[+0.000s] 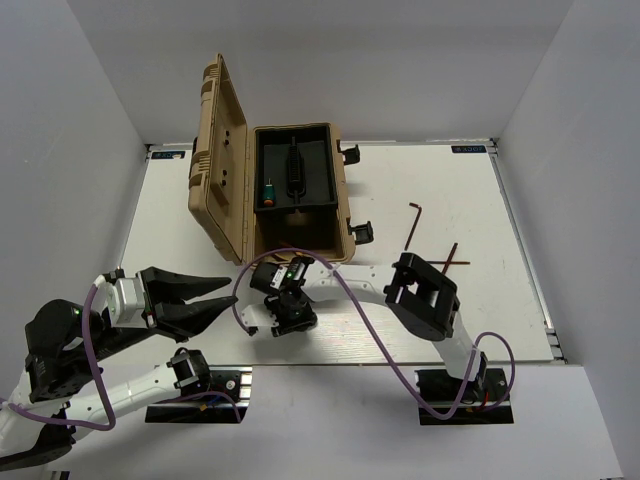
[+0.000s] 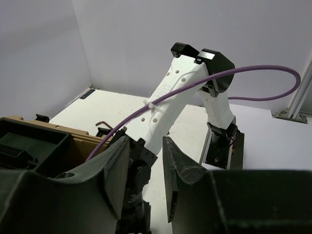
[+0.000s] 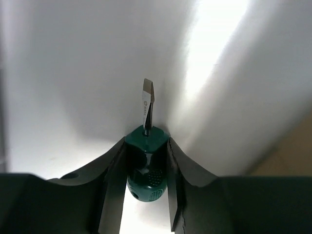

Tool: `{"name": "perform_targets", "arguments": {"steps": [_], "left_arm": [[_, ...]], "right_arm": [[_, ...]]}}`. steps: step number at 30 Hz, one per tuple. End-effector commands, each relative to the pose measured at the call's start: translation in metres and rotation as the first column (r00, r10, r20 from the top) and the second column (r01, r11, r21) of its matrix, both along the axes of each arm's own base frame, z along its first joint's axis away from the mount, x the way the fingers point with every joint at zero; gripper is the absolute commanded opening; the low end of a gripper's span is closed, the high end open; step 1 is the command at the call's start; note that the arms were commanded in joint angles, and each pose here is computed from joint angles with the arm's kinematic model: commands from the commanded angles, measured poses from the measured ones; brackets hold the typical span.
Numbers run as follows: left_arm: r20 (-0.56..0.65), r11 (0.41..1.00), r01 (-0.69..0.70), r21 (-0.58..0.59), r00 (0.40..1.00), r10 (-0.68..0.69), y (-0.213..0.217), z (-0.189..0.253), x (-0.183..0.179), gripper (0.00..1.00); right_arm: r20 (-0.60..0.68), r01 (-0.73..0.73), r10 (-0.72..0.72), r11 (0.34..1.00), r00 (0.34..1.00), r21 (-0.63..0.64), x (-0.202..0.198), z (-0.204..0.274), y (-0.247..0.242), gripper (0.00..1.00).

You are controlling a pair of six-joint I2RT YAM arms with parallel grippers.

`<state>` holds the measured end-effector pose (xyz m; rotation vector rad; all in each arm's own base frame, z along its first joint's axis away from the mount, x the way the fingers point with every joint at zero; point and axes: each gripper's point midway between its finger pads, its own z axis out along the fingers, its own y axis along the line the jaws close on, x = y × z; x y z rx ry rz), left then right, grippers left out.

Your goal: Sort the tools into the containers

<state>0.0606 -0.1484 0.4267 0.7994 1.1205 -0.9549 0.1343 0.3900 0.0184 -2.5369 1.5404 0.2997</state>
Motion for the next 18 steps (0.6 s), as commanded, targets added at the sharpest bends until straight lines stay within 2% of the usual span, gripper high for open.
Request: {"name": "perform_targets", "arguments": {"steps": [1, 2, 3, 5, 6, 7, 8, 9, 10, 11, 13, 14, 18], "left_arm": [[0.007, 1.000, 0.005, 0.007, 1.000, -0.005, 0.000, 0.002, -0.001, 0.44], [0.007, 1.000, 0.005, 0.007, 1.000, -0.005, 0.000, 0.002, -0.001, 0.44], [0.007, 1.000, 0.005, 0.007, 1.000, -0.005, 0.000, 0.002, -0.001, 0.44], [0.009, 1.000, 0.005, 0.005, 1.000, -0.005, -0.003, 0.003, 0.000, 0.44], [0.005, 1.000, 0.014, 0.016, 1.000, -0.014, -0.007, 0.002, 0.001, 0.44], [0.011, 1.000, 0.014, 0.006, 1.000, -0.014, -0.007, 0.005, 0.001, 0.44], [0.015, 1.000, 0.011, 0.019, 1.000, -0.011, -0.009, 0.003, 0.003, 0.44], [0.014, 1.000, 0.011, 0.020, 1.000, -0.011, -0.011, 0.006, 0.003, 0.44], [0.019, 1.000, 0.011, 0.012, 1.000, -0.011, -0.010, 0.008, 0.003, 0.44], [0.027, 1.000, 0.008, 0.015, 1.000, -0.009, -0.011, 0.010, 0.004, 0.44], [0.028, 1.000, 0.008, 0.014, 1.000, -0.009, -0.012, 0.013, 0.004, 0.44], [0.032, 1.000, 0.008, 0.006, 0.999, -0.009, -0.010, 0.017, 0.003, 0.44], [0.039, 1.000, 0.017, -0.001, 0.999, -0.017, -0.011, 0.022, 0.002, 0.44]], "right_arm": [[-0.212, -0.019, 0.005, 0.998, 0.977, -0.061, -0.045, 0.010, -0.024, 0.00], [-0.259, -0.023, 0.009, 0.998, 0.966, -0.054, -0.056, 0.033, -0.031, 0.00], [-0.382, -0.047, 0.049, 0.999, 0.923, 0.015, -0.080, 0.055, -0.020, 0.00], [-0.464, -0.055, 0.058, 0.998, 0.884, 0.021, -0.099, 0.096, -0.032, 0.00], [-0.542, -0.059, 0.101, 0.994, 0.835, 0.095, -0.112, 0.124, -0.023, 0.00], [-0.558, -0.066, 0.118, 0.991, 0.821, 0.113, -0.116, 0.137, -0.023, 0.00], [-0.592, -0.068, 0.093, 0.996, 0.801, 0.064, -0.123, 0.152, -0.039, 0.00], [-0.582, -0.070, 0.144, 0.987, 0.801, 0.148, -0.123, 0.181, -0.029, 0.00], [-0.589, -0.074, 0.140, 0.988, 0.796, 0.135, -0.125, 0.191, -0.036, 0.00], [-0.566, -0.069, 0.158, 0.982, 0.809, 0.176, -0.123, 0.212, -0.035, 0.00], [-0.480, -0.034, 0.124, 0.981, 0.868, 0.191, -0.108, 0.225, -0.042, 0.00], [-0.376, -0.021, 0.084, 0.985, 0.923, 0.171, -0.088, 0.214, -0.044, 0.00], [-0.172, 0.064, -0.020, 0.966, 0.985, 0.250, -0.037, 0.236, -0.053, 0.00]]}}
